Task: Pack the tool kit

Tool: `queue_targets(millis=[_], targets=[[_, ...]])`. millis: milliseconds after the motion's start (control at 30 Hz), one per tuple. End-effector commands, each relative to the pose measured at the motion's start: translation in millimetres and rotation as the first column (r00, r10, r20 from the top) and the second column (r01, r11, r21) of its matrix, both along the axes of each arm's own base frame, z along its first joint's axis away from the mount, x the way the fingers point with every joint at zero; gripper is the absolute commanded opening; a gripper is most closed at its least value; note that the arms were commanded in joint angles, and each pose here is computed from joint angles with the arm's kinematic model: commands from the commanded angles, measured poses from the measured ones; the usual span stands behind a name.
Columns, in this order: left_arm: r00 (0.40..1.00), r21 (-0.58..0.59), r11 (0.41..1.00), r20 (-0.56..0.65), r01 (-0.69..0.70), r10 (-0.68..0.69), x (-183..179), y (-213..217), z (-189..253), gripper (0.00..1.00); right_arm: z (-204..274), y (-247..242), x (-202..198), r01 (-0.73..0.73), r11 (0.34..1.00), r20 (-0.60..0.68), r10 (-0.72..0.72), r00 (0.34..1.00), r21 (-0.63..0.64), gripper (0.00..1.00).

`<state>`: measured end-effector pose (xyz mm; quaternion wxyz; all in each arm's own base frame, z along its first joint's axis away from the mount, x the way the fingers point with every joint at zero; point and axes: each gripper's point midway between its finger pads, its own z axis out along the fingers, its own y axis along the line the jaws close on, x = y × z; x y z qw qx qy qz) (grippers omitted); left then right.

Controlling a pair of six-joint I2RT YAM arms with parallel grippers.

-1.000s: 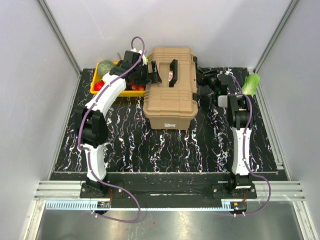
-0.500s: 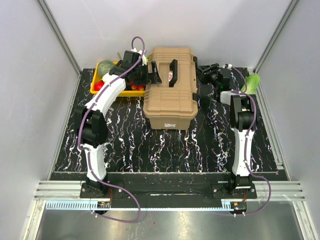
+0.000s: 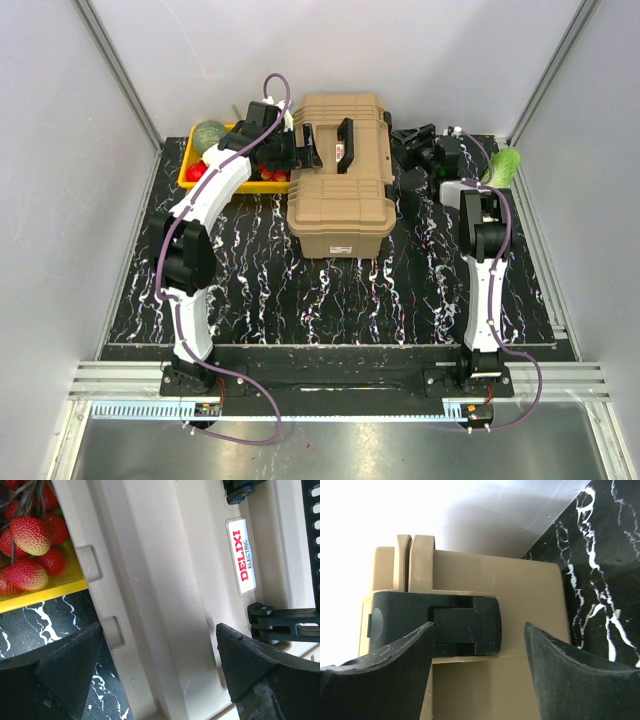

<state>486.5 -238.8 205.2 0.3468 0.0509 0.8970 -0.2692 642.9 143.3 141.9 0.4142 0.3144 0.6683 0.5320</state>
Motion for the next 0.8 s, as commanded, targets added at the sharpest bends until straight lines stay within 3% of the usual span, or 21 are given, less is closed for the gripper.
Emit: queue_targets(millis=[0, 267, 500, 767], targets=[[1.000, -0.009, 1.000, 0.018, 0.015, -0.015, -2, -4, 8, 0.99, 93, 52, -25, -0.210, 0.955, 0.289, 0.145, 0.946, 0.211, 0.82], [0.998, -0.020, 1.000, 0.054, -0.013, 0.014, 12, -6, 22, 0.99, 96, 42, -19, -0.224, 0.853, 0.304, 0.082, 0.949, 0.471, 0.86], [0.983, -0.081, 0.995, 0.167, -0.063, 0.076, 50, -7, 56, 0.99, 113, 34, -16, -0.235, 0.787, 0.333, 0.040, 0.942, 0.570, 0.84], [0.958, -0.224, 0.974, 0.268, -0.044, 0.105, 89, -26, 59, 0.99, 145, 22, -22, -0.255, 0.754, 0.416, -0.027, 0.909, 0.605, 0.78]])
